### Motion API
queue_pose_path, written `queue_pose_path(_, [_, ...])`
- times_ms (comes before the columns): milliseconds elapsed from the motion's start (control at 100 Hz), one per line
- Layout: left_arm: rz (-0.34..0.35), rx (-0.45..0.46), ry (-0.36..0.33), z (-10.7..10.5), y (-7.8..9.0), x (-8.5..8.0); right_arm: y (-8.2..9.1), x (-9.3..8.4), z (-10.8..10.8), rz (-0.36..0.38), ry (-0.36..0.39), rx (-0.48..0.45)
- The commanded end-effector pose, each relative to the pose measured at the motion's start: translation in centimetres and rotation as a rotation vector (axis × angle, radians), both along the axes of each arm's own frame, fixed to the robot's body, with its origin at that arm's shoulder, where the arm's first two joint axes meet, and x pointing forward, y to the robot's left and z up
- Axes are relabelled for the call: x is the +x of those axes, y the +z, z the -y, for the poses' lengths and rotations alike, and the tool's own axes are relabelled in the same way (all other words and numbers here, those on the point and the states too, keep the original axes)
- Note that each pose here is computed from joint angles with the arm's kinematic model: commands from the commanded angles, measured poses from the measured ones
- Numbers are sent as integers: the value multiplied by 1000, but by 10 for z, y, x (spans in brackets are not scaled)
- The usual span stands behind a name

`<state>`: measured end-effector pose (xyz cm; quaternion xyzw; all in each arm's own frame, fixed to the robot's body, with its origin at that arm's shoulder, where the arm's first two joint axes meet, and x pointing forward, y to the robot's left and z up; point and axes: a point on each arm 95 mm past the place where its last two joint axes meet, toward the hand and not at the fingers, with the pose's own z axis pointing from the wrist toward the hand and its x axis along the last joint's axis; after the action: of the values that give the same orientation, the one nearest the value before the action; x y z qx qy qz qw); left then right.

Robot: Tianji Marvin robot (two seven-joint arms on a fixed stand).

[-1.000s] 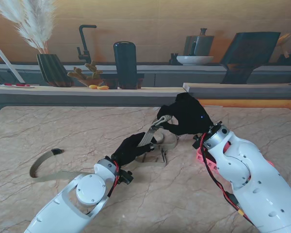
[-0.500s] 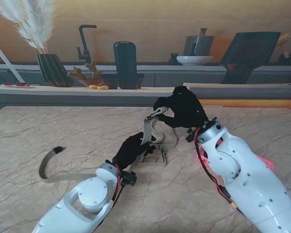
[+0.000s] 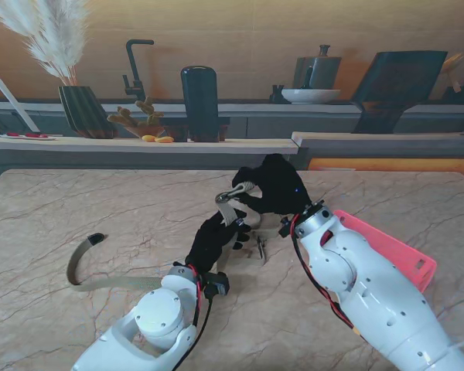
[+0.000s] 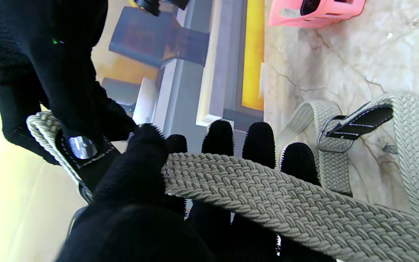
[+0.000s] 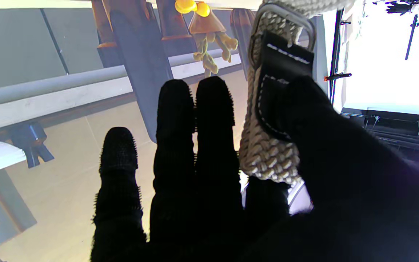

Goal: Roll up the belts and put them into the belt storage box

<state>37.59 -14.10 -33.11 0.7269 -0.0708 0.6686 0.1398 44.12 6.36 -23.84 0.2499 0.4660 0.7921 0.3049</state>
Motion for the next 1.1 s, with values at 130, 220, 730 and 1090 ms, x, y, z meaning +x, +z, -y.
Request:
queue_pose_path(130, [33, -23, -19, 7, 1, -3, -12, 1, -6, -31, -15, 15])
queue_pose_path(220, [49, -21, -30, 8, 1, -3, -15, 3, -9, -49, -21, 26])
queue_pose_path(730, [90, -119, 68, 6, 8, 3, -40, -2, -24, -105, 38, 4])
queue_pose_path(1090, [73, -146, 132, 8, 14, 6, -50, -8, -34, -116, 86, -18])
